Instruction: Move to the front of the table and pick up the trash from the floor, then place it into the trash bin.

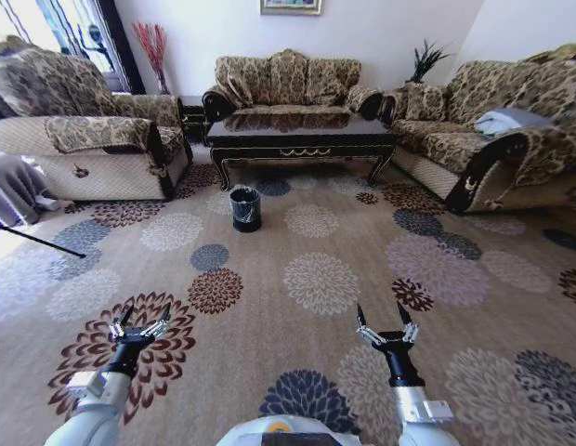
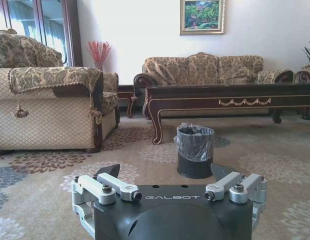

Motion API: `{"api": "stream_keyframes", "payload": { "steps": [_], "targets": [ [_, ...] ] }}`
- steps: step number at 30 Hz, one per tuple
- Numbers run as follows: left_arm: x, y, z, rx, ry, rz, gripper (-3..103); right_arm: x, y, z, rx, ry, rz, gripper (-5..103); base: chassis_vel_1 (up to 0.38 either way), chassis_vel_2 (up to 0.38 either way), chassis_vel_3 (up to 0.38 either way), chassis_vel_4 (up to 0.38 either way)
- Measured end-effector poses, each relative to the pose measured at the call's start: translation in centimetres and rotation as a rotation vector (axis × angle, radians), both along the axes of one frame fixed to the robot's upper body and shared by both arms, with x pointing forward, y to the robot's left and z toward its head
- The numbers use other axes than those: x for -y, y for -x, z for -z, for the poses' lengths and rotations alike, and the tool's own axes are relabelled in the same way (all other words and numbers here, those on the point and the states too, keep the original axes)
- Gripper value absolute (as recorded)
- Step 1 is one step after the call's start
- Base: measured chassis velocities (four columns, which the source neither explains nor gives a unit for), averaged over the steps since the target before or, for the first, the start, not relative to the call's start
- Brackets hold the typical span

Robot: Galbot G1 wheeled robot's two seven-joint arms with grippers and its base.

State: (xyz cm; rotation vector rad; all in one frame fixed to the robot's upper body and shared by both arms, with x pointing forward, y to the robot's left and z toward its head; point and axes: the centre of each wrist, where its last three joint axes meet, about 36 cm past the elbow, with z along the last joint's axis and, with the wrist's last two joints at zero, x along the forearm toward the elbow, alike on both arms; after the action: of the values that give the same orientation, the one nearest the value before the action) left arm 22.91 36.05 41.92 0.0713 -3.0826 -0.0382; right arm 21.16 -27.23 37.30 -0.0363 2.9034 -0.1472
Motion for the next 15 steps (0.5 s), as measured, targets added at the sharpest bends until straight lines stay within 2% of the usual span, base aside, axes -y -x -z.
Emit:
{"api": "stream_keyframes", "payload": {
  "steps": [15],
  "targets": [
    [0.0,0.0,0.0,0.0,0.0,0.0,100,0.0,0.0,0.0,0.0,0.0,0.0,100,0.0,0.0,0.0,0.0]
  ]
}}
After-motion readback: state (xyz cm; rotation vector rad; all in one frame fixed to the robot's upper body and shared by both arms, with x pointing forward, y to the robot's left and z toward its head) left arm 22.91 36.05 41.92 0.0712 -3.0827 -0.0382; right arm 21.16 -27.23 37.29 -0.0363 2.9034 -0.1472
